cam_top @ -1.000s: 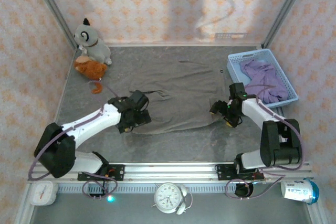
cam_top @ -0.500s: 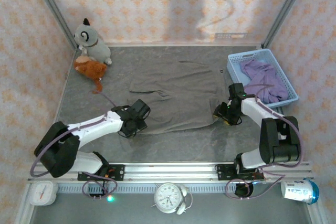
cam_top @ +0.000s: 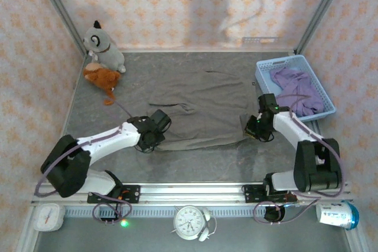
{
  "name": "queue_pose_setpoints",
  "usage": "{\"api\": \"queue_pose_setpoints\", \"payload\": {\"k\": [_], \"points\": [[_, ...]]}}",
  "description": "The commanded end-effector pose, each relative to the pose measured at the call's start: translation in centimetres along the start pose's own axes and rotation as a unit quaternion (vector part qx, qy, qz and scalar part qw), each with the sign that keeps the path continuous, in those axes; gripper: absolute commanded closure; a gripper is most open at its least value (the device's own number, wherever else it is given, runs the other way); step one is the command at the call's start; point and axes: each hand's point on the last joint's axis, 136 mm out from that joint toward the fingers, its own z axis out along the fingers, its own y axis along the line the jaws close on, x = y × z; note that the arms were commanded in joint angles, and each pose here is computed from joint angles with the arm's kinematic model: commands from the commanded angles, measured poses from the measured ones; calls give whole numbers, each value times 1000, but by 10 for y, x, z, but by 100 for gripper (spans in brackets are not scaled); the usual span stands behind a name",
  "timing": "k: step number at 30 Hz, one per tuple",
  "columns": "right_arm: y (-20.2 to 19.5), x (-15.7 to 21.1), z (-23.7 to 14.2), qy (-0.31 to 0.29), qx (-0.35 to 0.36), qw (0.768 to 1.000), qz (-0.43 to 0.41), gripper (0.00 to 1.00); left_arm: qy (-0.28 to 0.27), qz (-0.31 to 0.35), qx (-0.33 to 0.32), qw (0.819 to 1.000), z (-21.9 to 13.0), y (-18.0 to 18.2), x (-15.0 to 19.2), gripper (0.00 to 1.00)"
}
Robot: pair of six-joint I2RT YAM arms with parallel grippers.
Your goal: Fold and stack the mixed laundry pile
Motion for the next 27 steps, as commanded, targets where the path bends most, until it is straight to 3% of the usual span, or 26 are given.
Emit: {"api": "queue_pose_setpoints", "payload": {"k": [1, 8, 13, 18, 22, 24, 25, 26, 27], "points": [[3, -4, -29, -11, 17, 1000, -11, 96, -66, -10, 22, 998, -39, -9, -44, 100], [39, -51, -63, -44, 9, 999, -26, 95, -131, -18, 69, 989, -89, -52, -130, 100], [69, -95, -71, -68, -3, 998, -14, 95, -159, -14, 84, 984, -95, -92, -186, 100], [99, -151, -61, -85, -4, 996, 0, 95, -167, -5, 71, 983, -74, -128, -246, 100], [122, -211, -39, -104, -10, 994, 15, 95, -150, 1, 73, 986, -35, -166, -295, 100], [138, -242, -37, -130, -28, 991, 17, 88, -137, 11, 84, 987, -17, -187, -313, 100], [145, -255, -37, -140, -31, 989, 21, 72, -134, 17, 99, 986, -18, -198, -322, 91], [153, -266, -41, -148, -40, 988, 25, 48, -126, 18, 109, 986, -14, -205, -327, 58], [161, -274, -46, -154, -51, 987, 23, 35, -115, 13, 105, 988, -3, -205, -328, 31]]}}
